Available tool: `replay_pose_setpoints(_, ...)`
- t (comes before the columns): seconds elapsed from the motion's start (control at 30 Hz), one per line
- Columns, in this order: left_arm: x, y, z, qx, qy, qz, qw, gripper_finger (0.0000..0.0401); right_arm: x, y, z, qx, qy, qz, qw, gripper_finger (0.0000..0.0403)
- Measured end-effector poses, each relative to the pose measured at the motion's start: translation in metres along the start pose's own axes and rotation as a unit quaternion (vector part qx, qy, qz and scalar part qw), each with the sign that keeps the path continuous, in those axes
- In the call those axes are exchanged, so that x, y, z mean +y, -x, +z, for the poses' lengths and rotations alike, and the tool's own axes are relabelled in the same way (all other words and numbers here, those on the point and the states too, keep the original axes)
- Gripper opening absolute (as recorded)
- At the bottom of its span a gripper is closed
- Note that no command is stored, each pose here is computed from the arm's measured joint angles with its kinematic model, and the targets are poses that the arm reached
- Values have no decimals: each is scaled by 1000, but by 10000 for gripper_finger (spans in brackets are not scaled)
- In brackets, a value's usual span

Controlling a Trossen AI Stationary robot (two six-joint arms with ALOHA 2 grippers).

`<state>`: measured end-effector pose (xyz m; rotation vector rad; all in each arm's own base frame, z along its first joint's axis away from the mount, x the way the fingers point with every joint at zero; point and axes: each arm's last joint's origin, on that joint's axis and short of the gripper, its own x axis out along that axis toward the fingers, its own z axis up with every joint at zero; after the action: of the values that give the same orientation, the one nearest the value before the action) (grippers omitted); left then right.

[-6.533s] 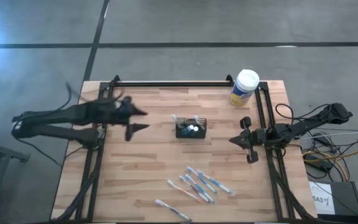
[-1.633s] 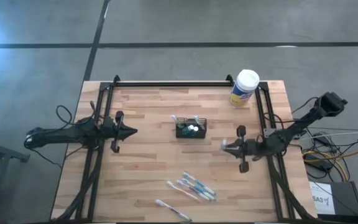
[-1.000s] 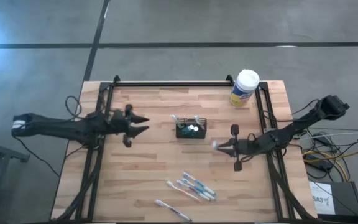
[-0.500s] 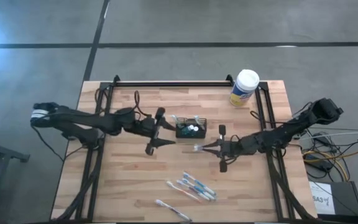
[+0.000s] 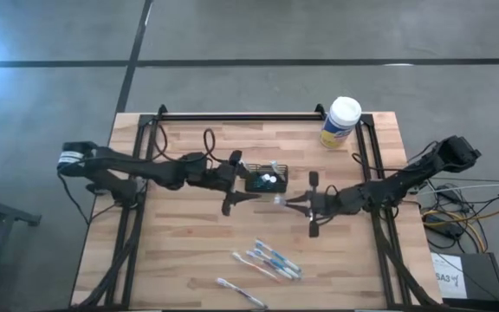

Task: Pick & Place toothbrushing station
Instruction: Put the right blue toothbrush into the black wire organizer

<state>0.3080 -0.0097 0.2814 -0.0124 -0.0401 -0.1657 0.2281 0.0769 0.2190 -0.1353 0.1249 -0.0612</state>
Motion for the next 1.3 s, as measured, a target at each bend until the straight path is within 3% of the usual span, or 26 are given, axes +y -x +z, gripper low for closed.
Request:
replay_pose_setpoints(0.2, -7, -19, -8, 17, 1, -15, 1000, 234, -2, 0, 0, -1, -2, -28, 1000, 18)
replay_pose_setpoints(0.53, -15, -50, 7, -7, -7, -33, 999, 234, -2, 0, 1, -4, 12, -29, 1000, 18)
replay_pose_setpoints(0.87, -13, -76, 8, -12, -19, -25, 999, 234, -2, 1, 5, -21, 27, -31, 999, 18)
replay_pose_setpoints(1.0, -10, -81, 9, -17, -43, 8, 999, 230, -2, 1, 5, -23, 26, -31, 999, 18)
replay_pose_setpoints(1.17, -8, -80, 7, -9, -59, 14, 998, 168, -3, 1, 7, -31, 21, -32, 999, 18)
replay_pose_setpoints(1.3, -8, -81, 12, -21, -64, -1, 998, 59, -3, 1, 7, -31, 19, -34, 999, 18)
